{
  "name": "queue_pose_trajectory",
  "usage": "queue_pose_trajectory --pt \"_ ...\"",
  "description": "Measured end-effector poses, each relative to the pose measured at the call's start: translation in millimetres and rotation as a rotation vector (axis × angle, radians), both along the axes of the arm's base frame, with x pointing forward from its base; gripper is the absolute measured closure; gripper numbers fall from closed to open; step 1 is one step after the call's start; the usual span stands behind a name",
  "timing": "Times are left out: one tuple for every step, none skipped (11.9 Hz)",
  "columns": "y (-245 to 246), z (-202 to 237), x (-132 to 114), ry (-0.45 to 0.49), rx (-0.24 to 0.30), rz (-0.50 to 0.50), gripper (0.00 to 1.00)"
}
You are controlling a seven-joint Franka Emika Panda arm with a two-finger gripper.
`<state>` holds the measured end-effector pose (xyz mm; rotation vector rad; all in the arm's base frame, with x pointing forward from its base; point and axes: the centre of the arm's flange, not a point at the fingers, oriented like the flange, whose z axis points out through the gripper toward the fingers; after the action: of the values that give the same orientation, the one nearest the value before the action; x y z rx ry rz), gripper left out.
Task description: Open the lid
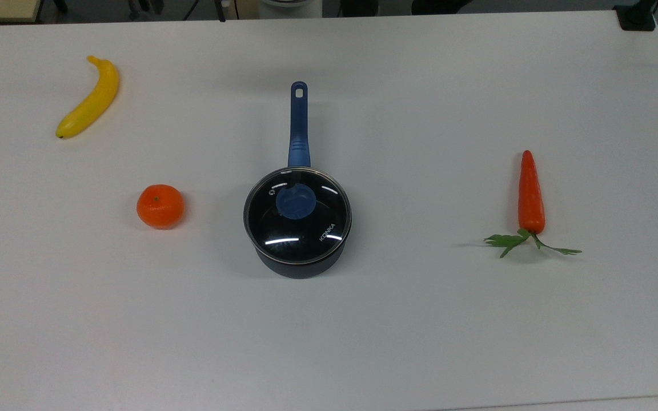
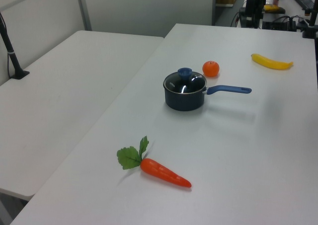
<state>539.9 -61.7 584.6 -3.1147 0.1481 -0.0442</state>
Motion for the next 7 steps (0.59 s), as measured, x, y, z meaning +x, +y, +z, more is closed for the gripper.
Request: queue_pose_trajectory --pt "0.0 0.0 0.0 0.000 0.000 0.000 0.00" --pt "-0.2 -0.2 -0.3 0.003 -0.002 0.000 0.00" --pt "-0.6 -0.6 -0.7 0.007 -0.006 0.001 0.00" --pt "-0.6 -0.8 -1.0 0.009 -0.007 0.001 0.00" --pt "-0.6 -0.8 -1.1 0.011 -0.007 0.001 0.00" --pt "-1.0 -0.7 -1.2 0.011 -0.011 0.002 0.00" --pt "-1.1 -0.7 -1.2 0.012 -0.015 0.003 0.00"
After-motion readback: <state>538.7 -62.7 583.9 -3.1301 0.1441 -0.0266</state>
